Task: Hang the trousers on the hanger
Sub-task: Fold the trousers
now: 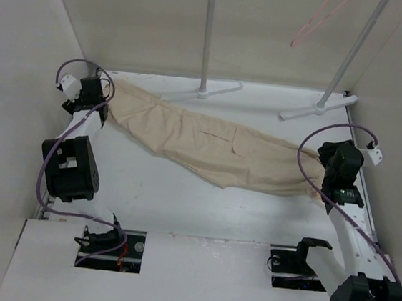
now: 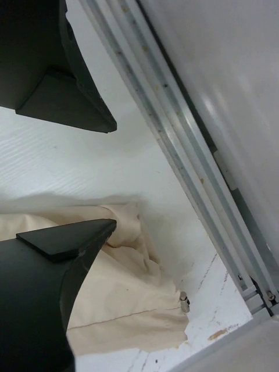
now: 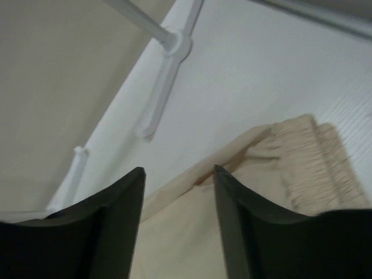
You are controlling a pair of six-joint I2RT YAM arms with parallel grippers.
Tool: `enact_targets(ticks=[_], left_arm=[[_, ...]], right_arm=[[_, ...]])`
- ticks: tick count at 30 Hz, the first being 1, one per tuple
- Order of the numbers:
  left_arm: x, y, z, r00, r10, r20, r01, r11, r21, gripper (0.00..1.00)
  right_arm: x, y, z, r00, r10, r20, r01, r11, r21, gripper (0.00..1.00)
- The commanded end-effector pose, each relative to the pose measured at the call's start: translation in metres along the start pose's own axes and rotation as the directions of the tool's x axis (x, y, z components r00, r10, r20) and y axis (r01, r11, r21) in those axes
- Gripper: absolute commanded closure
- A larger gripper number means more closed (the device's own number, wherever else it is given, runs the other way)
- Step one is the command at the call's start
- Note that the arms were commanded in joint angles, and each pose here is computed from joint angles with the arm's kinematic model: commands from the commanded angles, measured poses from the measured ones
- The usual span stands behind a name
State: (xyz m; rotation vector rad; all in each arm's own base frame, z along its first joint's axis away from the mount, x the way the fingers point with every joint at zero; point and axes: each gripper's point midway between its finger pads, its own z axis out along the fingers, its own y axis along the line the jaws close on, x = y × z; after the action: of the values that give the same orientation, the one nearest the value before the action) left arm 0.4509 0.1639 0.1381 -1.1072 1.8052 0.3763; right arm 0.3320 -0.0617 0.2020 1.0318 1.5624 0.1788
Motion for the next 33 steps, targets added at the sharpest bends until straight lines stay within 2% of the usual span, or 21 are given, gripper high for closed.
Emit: enact_targets(ticks=[1,2,4,6,9,14,18,21,23,25,29,33], left_arm=[[-0.007,-0.019,-0.015,0.973,-0.231,0.005,0.227,0.959,0.17,0.4],[-0.008,-0.024,-0.016,0.972,-0.237,0.001,0.232,0.953,0.193,0.4],[-0.006,-0.038,-0.014,0.975,-0.22,-0.016,0.218,0.948,0.231,0.37],[0.007,-0.044,-0.001,0.979,-0.194,-0.056,0.202,0.956,0.213,0.34],[0.023,-0.049,0.015,0.979,-0.18,-0.098,0.197,0.958,0.208,0.32],[0.024,-0.064,0.029,0.975,-0.204,-0.09,0.22,0.938,0.266,0.32],[0.023,-0.075,0.041,0.973,-0.207,-0.106,0.229,0.927,0.296,0.43],[0.028,-0.073,0.048,0.973,-0.199,-0.114,0.224,0.934,0.279,0.72],[0.036,-0.06,0.056,0.973,-0.197,-0.122,0.221,0.948,0.228,0.83],[0.046,-0.04,0.064,0.97,-0.203,-0.13,0.223,0.961,0.164,0.87],[0.068,0.006,0.071,0.962,-0.236,-0.134,0.244,0.969,0.043,0.87],[0.095,0.049,0.072,0.961,-0.228,-0.159,0.218,0.973,-0.08,0.87]], right_arm=[[0.014,0.014,-0.012,0.999,-0.035,-0.024,0.033,0.997,-0.068,0.7],[0.02,0.016,-0.014,0.998,-0.041,-0.039,0.038,0.996,-0.077,0.79],[0.035,0.022,-0.019,0.994,-0.07,-0.084,0.062,0.993,-0.102,0.82],[0.049,0.026,-0.022,0.989,-0.092,-0.113,0.078,0.989,-0.125,0.75],[0.064,0.032,-0.025,0.982,-0.125,-0.14,0.102,0.982,-0.161,0.56],[0.093,0.046,-0.03,0.964,-0.184,-0.194,0.141,0.966,-0.216,0.53],[0.119,0.055,-0.033,0.944,-0.231,-0.234,0.171,0.953,-0.251,0.54],[0.133,0.056,-0.033,0.935,-0.251,-0.253,0.185,0.949,-0.256,0.54],[0.138,0.056,-0.033,0.932,-0.256,-0.257,0.19,0.948,-0.255,0.55],[0.139,0.055,-0.034,0.93,-0.261,-0.258,0.196,0.947,-0.254,0.55],[0.137,0.045,-0.034,0.93,-0.268,-0.251,0.21,0.949,-0.236,0.54],[0.128,0.029,-0.026,0.938,-0.248,-0.242,0.206,0.961,-0.186,0.4]])
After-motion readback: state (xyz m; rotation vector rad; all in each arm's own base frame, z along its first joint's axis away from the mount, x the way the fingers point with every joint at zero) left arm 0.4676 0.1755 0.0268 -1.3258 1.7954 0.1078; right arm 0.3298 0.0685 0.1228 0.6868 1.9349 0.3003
